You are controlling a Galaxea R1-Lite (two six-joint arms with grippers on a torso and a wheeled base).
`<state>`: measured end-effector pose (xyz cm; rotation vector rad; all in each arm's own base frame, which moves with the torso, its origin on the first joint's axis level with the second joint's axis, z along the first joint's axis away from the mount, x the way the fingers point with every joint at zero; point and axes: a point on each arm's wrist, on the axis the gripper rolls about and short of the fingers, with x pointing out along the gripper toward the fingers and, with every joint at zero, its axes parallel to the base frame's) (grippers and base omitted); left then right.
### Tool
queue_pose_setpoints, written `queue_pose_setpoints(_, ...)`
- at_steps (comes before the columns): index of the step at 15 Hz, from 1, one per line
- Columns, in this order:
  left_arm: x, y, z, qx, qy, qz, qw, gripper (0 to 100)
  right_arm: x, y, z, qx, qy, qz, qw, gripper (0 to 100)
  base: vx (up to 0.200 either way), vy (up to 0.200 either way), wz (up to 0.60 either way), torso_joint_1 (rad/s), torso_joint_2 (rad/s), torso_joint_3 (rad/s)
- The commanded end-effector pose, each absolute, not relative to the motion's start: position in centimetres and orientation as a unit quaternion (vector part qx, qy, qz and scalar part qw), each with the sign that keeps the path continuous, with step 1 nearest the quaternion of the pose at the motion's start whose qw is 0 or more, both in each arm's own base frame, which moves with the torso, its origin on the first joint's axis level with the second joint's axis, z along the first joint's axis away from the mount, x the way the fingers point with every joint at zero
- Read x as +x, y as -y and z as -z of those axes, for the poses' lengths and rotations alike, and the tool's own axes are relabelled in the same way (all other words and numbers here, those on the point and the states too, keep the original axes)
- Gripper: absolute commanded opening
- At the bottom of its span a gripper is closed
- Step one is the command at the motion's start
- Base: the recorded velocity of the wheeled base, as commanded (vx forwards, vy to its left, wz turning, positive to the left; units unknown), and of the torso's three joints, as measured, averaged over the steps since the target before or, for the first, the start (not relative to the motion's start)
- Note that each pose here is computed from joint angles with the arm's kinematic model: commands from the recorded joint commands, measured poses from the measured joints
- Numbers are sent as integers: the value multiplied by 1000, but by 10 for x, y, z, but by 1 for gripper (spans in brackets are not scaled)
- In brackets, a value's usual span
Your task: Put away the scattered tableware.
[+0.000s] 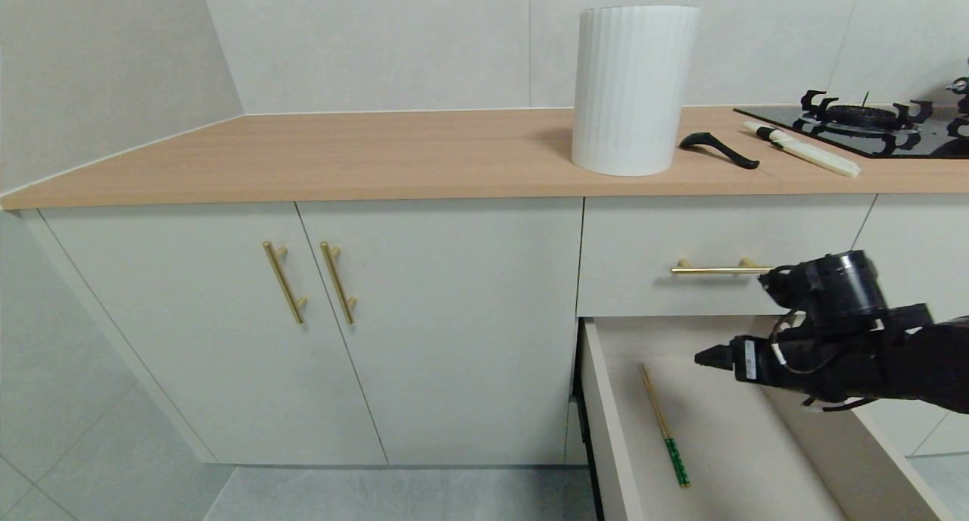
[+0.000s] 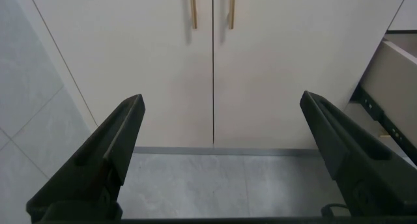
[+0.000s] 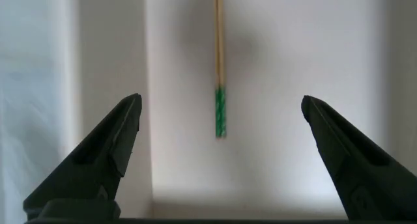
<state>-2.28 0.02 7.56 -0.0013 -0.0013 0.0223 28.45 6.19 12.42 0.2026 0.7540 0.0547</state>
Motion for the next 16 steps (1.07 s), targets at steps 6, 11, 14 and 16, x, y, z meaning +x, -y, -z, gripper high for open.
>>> queue_pose_setpoints(6,-23,0,-76,-1,0,-12,1000,100,240,-28,-201,76,-233,-23,969,100,0,0,0,0,0,0)
queue_pose_setpoints(11,-23,0,-76,-1,0,-12,1000,100,237,-28,-199,61,-236,-27,969,100,0,0,0,35,-135,-123)
queue_pose_setpoints(14,-23,0,-76,-1,0,-12,1000,100,237,-28,-198,61,-239,-27,969,100,0,0,0,110,-367,-312)
queue_pose_setpoints(16,-23,0,-76,-1,0,-12,1000,100,238,-28,-197,60,-240,-27,969,100,0,0,0,134,-554,-300)
